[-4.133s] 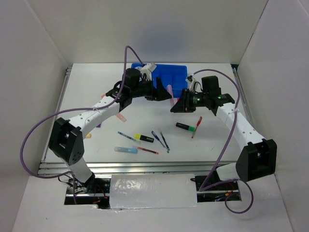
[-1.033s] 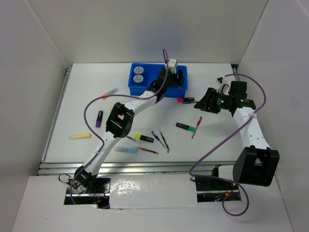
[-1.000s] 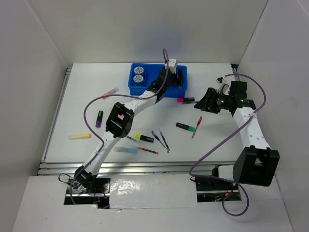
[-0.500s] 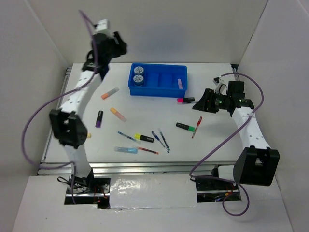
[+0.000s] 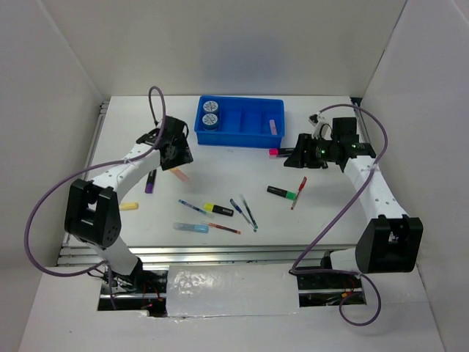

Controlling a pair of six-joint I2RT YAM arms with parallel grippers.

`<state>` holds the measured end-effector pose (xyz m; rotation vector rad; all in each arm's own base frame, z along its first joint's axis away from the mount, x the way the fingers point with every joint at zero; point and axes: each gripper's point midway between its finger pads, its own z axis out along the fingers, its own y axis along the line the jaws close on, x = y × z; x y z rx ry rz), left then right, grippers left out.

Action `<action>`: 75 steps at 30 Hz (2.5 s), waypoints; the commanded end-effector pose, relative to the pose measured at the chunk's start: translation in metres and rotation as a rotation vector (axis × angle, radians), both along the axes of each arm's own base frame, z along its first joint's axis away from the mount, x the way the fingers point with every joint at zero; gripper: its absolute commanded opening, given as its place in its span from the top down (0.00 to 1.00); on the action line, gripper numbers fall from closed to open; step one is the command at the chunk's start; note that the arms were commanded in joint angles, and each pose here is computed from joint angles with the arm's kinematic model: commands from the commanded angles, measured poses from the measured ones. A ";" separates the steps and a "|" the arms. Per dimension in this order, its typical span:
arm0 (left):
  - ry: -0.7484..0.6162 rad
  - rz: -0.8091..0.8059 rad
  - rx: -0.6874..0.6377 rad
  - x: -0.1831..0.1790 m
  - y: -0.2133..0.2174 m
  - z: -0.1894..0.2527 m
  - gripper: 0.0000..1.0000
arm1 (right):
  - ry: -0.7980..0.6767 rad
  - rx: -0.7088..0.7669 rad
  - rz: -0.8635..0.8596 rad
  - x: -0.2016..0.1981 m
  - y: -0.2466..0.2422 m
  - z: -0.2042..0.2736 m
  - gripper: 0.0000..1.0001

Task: Sort the stationery into containers
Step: Pick up the pen from the center of the board, then place the pen in the storage box.

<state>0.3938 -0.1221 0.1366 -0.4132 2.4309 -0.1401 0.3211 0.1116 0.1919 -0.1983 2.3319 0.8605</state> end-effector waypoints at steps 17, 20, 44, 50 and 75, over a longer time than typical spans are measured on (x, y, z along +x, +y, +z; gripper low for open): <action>0.255 0.201 -0.038 0.017 0.020 -0.090 0.26 | -0.002 -0.045 0.040 -0.006 0.005 0.003 0.42; 0.287 0.209 -0.032 0.015 0.020 -0.103 0.29 | 0.004 -0.047 0.039 -0.007 0.005 0.000 0.42; -0.089 -0.272 -0.222 0.018 -0.081 0.041 1.00 | -0.021 -0.061 0.050 -0.012 0.000 -0.003 0.43; -0.425 -0.525 -0.228 0.059 -0.167 0.122 1.00 | -0.021 -0.050 0.003 -0.010 -0.015 -0.006 0.43; -0.919 -0.594 -0.222 0.199 -0.315 0.100 1.00 | 0.029 -0.004 -0.087 -0.014 -0.044 -0.024 0.44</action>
